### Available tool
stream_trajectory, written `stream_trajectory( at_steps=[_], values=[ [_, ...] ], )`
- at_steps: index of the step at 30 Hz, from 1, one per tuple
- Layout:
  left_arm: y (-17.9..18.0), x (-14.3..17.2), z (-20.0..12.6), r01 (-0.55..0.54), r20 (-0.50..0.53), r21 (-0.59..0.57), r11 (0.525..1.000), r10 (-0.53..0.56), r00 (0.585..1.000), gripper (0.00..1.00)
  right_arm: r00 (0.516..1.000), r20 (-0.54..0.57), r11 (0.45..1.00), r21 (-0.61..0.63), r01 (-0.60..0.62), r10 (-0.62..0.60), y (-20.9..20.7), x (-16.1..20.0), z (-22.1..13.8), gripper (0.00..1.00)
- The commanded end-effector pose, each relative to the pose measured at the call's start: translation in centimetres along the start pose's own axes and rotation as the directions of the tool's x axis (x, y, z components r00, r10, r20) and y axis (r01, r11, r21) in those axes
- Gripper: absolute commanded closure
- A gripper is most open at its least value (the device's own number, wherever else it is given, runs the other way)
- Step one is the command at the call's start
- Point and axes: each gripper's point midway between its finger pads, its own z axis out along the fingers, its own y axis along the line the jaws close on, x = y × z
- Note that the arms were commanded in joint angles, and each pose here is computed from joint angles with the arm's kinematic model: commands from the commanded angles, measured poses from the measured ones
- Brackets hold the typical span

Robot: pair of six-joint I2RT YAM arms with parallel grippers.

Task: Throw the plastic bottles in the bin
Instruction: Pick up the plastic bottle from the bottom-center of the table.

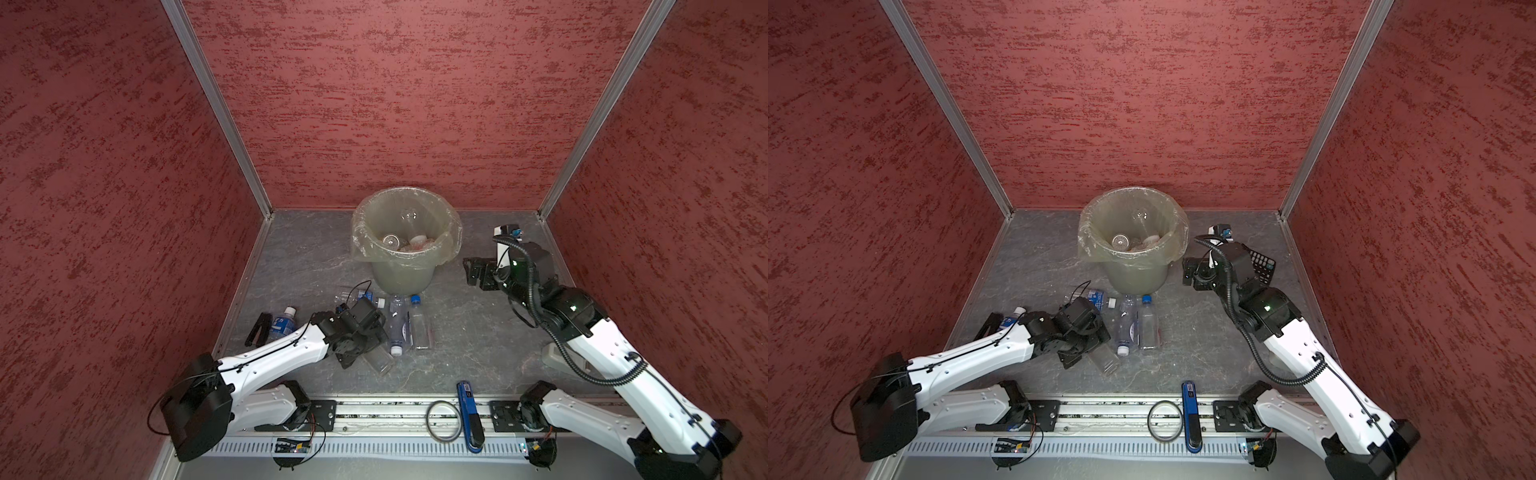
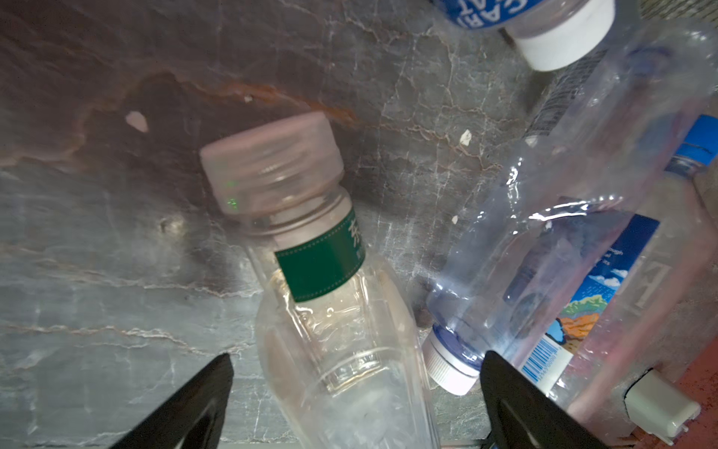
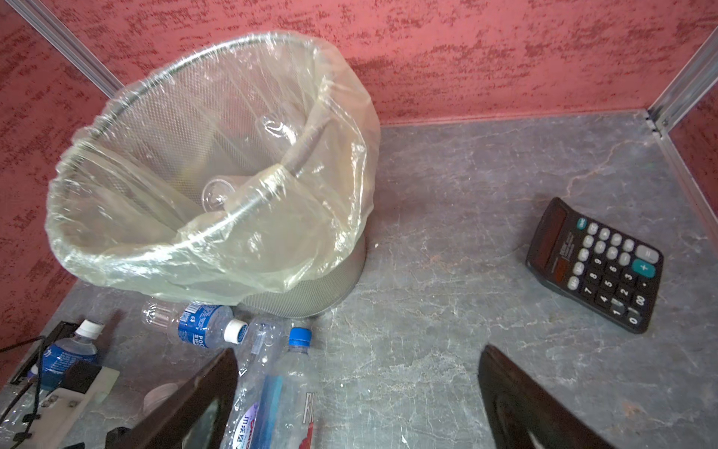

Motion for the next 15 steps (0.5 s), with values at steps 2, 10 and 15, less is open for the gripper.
stream_trajectory(
  at_steps=[2, 10, 15],
  values=[
    [-1.7, 1.1, 0.6, 0.042, -0.053, 0.041, 0.998, -0.040, 0.998, 0.01, 0.999, -0.018, 0.999, -0.012, -0.046, 0.045, -0.4, 1.8, 0.7, 0.03],
    [-1.6, 1.4, 1.7, 0.042, -0.069, -0.002, 0.999, -0.042, 0.997, 0.12, 0.994, -0.073, 0.997, 0.001, -0.083, 0.083, -1.5, 5.4, 1.1, 0.03],
    [-0.8, 1.0, 1.3, 0.039, -0.050, -0.014, 0.999, -0.039, 0.998, 0.24, 0.993, -0.083, 0.996, -0.005, -0.089, 0.088, -1.6, 5.8, 0.9, 0.04]
  ],
)
